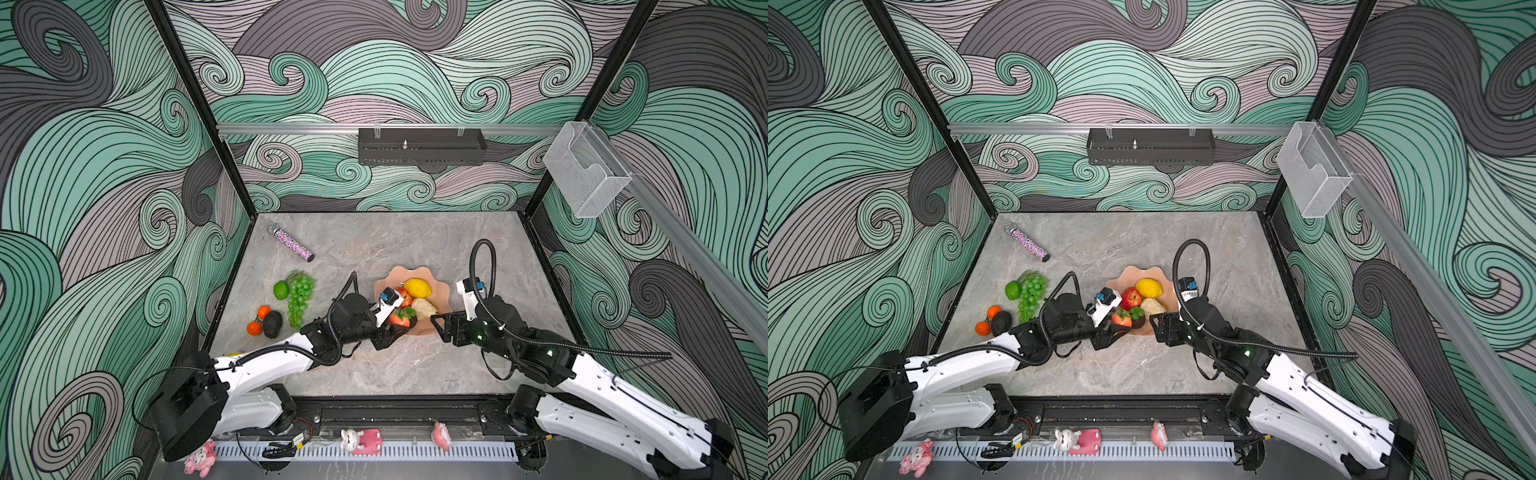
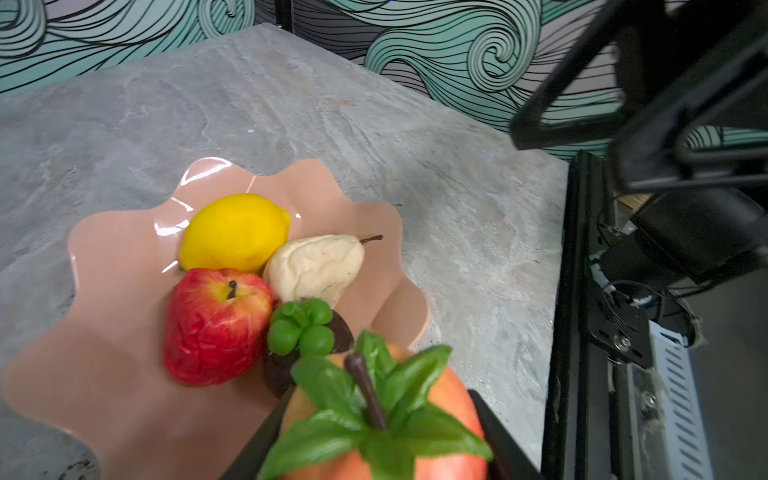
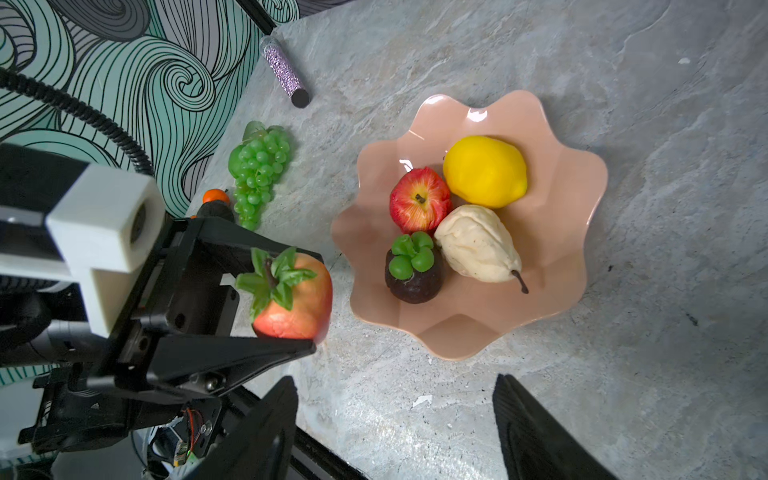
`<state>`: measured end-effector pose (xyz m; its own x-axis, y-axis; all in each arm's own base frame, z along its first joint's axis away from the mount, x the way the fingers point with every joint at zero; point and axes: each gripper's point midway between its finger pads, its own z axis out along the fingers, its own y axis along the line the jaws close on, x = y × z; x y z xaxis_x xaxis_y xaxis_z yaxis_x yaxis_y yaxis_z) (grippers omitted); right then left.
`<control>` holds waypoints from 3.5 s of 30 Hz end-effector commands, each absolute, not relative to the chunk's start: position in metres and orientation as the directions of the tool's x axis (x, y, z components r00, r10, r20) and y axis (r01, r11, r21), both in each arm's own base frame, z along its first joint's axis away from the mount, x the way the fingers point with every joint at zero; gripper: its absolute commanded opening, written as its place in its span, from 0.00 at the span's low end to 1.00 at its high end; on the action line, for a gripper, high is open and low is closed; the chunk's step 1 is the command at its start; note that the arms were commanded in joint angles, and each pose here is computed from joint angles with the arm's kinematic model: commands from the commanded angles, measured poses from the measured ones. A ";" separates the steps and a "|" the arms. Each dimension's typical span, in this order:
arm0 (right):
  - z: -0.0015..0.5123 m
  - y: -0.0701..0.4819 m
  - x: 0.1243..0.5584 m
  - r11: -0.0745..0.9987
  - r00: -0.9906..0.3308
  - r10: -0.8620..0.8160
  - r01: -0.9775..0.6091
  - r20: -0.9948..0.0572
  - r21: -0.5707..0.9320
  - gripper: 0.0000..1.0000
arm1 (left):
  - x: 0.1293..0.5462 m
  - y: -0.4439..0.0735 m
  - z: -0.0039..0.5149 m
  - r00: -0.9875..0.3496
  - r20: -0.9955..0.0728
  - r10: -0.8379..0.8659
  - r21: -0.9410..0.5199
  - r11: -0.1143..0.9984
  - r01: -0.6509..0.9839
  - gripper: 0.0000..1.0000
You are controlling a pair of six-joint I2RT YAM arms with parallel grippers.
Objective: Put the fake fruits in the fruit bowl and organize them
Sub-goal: 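Carry the peach toward the bowl while the right gripper approaches it, then close the right gripper on the peach held by the left gripper, then carry the peach over the bowl with the right gripper while the left withdraws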
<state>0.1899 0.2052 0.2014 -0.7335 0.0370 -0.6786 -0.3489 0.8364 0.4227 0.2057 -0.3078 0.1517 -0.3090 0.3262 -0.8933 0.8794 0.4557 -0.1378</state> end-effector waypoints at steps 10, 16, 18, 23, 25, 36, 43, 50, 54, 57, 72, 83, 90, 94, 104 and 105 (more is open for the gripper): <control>0.222 0.248 0.190 0.724 -0.759 0.052 -0.418 -0.648 0.548 0.46 | 0.177 -0.328 0.162 -0.170 -0.919 0.356 -0.067 0.282 0.957 0.51; 0.223 0.262 0.188 0.709 -0.762 0.034 -0.438 -0.647 0.552 0.39 | 0.176 -0.331 0.161 -0.165 -0.917 0.362 -0.064 0.276 0.959 0.51; 0.221 0.266 0.188 0.706 -0.764 0.031 -0.440 -0.645 0.555 0.37 | 0.176 -0.331 0.160 -0.165 -0.917 0.364 -0.063 0.275 0.959 0.51; 0.216 0.275 0.185 0.701 -0.768 0.013 -0.450 -0.640 0.554 0.35 | 0.175 -0.332 0.160 -0.163 -0.917 0.364 -0.062 0.275 0.959 0.51; 0.214 0.278 0.185 0.703 -0.772 0.008 -0.448 -0.636 0.552 0.34 | 0.175 -0.332 0.160 -0.162 -0.917 0.364 -0.061 0.272 0.960 0.51; 0.203 0.284 0.184 0.718 -0.787 -0.016 -0.439 -0.617 0.540 0.25 | 0.175 -0.333 0.159 -0.158 -0.916 0.369 -0.054 0.278 0.959 0.51; 0.198 0.285 0.183 0.724 -0.793 -0.028 -0.436 -0.609 0.535 0.20 | 0.175 -0.334 0.160 -0.157 -0.916 0.368 -0.052 0.279 0.959 0.51; 0.195 0.287 0.184 0.730 -0.800 -0.038 -0.432 -0.599 0.530 0.14 | 0.181 -0.332 0.159 -0.163 -0.917 0.365 -0.044 0.313 0.949 0.53; 0.196 0.288 0.184 0.731 -0.800 -0.044 -0.434 -0.599 0.526 0.09 | 0.181 -0.332 0.159 -0.164 -0.916 0.365 -0.043 0.317 0.947 0.53; 0.196 0.288 0.184 0.732 -0.799 -0.045 -0.435 -0.600 0.524 0.07 | 0.190 -0.330 0.159 -0.188 -0.913 0.361 -0.044 0.370 0.928 0.57; 0.201 0.256 0.202 0.799 -0.796 0.016 -0.354 -0.605 0.486 0.06 | 0.209 -0.312 0.170 -0.243 -0.923 0.298 -0.057 0.518 0.854 0.99; 0.214 0.222 0.242 0.841 -0.773 0.053 -0.306 -0.632 0.445 0.06 | 0.234 -0.270 0.197 -0.225 -0.957 0.183 -0.031 0.707 0.707 0.98; 0.218 0.207 0.271 0.858 -0.768 0.061 -0.286 -0.637 0.427 0.06 | 0.267 -0.209 0.201 -0.306 -0.950 0.057 -0.093 0.886 0.455 0.98; 0.214 0.201 0.287 0.868 -0.779 0.066 -0.263 -0.624 0.420 0.06 | 0.282 -0.168 0.195 -0.362 -0.932 -0.027 -0.133 0.953 0.271 0.98; 0.217 0.226 0.326 0.877 -0.781 0.046 -0.267 -0.623 0.400 0.06 | 0.288 -0.102 0.186 -0.345 -0.922 -0.173 -0.175 0.984 -0.026 0.97; 0.216 0.231 0.330 0.878 -0.779 0.039 -0.273 -0.625 0.394 0.06 | 0.288 -0.099 0.186 -0.338 -0.924 -0.178 -0.175 0.984 -0.039 0.97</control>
